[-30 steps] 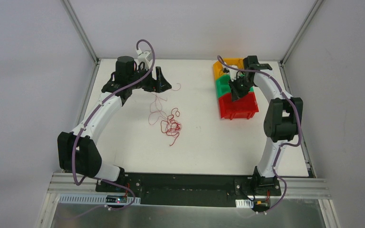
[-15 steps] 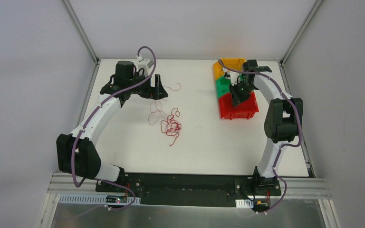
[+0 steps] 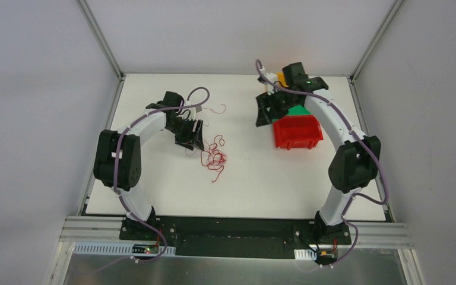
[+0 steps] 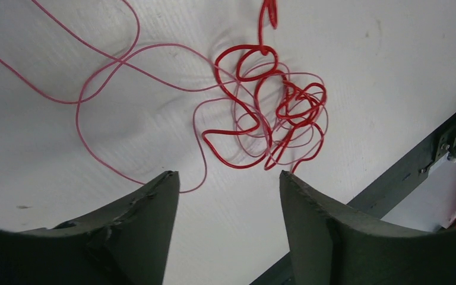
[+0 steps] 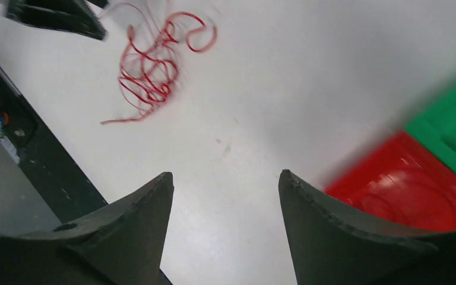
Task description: Untangle the cables
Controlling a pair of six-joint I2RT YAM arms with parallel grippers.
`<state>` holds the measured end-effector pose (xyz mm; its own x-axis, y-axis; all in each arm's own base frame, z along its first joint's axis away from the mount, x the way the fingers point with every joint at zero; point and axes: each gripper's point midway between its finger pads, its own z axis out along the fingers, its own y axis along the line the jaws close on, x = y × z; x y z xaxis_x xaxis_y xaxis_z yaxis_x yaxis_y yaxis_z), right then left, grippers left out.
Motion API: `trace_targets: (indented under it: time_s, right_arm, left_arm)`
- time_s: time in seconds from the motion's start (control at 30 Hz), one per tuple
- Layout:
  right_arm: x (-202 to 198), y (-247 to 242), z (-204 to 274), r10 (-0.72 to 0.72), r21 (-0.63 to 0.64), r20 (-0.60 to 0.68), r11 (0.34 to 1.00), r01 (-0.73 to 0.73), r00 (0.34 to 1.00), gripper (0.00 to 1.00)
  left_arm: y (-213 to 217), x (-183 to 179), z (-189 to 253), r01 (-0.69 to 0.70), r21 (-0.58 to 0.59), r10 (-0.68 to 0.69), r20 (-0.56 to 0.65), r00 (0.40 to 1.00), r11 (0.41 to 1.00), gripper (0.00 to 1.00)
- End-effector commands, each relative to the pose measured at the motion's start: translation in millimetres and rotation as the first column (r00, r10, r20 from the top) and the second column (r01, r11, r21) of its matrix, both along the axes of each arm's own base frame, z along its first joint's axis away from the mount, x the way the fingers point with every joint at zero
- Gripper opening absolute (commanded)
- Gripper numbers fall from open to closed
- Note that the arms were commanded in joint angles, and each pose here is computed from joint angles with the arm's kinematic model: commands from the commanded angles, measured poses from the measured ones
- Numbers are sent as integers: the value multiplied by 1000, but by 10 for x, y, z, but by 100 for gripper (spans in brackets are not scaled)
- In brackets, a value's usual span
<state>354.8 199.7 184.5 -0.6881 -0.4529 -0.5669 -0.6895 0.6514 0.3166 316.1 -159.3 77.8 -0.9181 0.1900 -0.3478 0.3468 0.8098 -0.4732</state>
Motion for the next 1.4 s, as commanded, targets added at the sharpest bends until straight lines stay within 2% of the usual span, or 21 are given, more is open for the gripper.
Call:
trace_targets:
  time_s: [0.0,0.07,0.17,0.3,0.43,0.53,0.63,0.7,0.77,0.83,0.9,0.93,1.0,1.03,1.07,1.13,1.17,1.23,1.37]
  right_arm:
    - [131,861,56,-77,149,-80,985,88,994,67]
    - [212,1171,-38,-129,170,-108,975,146,986,65]
    - [302,1595,-222,-177,177,-85,966,190,980,65]
    - [260,1919,-579,-166,132,-84,975,176,983,66]
    - [204,1999,-906,-165,84,-101,981,174,981,66]
    - [157,1990,-1104,-166,59,-117,983,174,979,64]
    - [54,1982,-1271,-150,36,-144,987,156,978,56]
    - [-34,1986,-1346,-132,26,-167,990,138,977,45]
    - [-104,1974,-1411,-120,8,-183,992,124,976,39]
    - [-138,1964,-1448,-105,-3,-189,994,106,976,39]
    - [-176,1926,-1494,-78,-34,-196,997,73,978,48]
    - [-199,1911,-1535,-68,-48,-204,997,60,977,50]
    - [-217,1887,-1609,-55,-64,-200,997,43,978,44]
    - [-212,1880,-1635,-52,-70,-191,997,40,980,39]
    - [-212,1884,-1645,-51,-73,-187,997,38,981,29]
    - [-206,1890,-1576,-33,-60,-177,998,23,984,4]
    - [-216,1890,-1488,-21,-48,-166,999,14,986,0]
    - [-207,1873,-1184,12,8,-128,1000,-11,992,0]
    - [-21,1729,-209,14,209,10,978,-16,1000,0]
  left_arm:
    - [119,50,-148,-85,-11,84,-113,990,996,49]
    - [193,58,-212,-126,-19,122,-151,981,992,42]
    - [273,46,-299,-167,-27,158,-197,968,986,36]
    - [277,5,-365,-182,-46,166,-240,956,982,34]
    - [291,-2,-399,-202,-56,180,-264,948,978,30]
    - [373,-10,-443,-247,-62,218,-299,929,967,22]
    - [456,-28,-454,-288,-71,251,-323,912,955,16]
    - [572,-21,-439,-322,-76,282,-325,903,944,13]
    - [610,-50,-423,-325,-78,284,-326,902,943,12]
    - [630,-91,-413,-323,-76,282,-328,902,943,10]
    - [662,-128,-409,-331,-75,289,-331,898,941,10]
    - [684,-150,-414,-336,-73,294,-334,895,939,9]
    - [737,-185,-418,-346,-70,304,-336,891,936,9]
    - [762,-201,-414,-347,-68,306,-334,891,935,8]
    - [786,-213,-413,-346,-68,306,-332,892,936,8]
    - [836,-236,-402,-354,-67,313,-334,889,933,8]
    - [877,-246,-396,-364,-65,322,-337,885,929,7]
    - [965,-248,-381,-380,-60,340,-334,879,923,5]
    - [1200,-235,-371,-431,-39,397,-325,858,901,0]
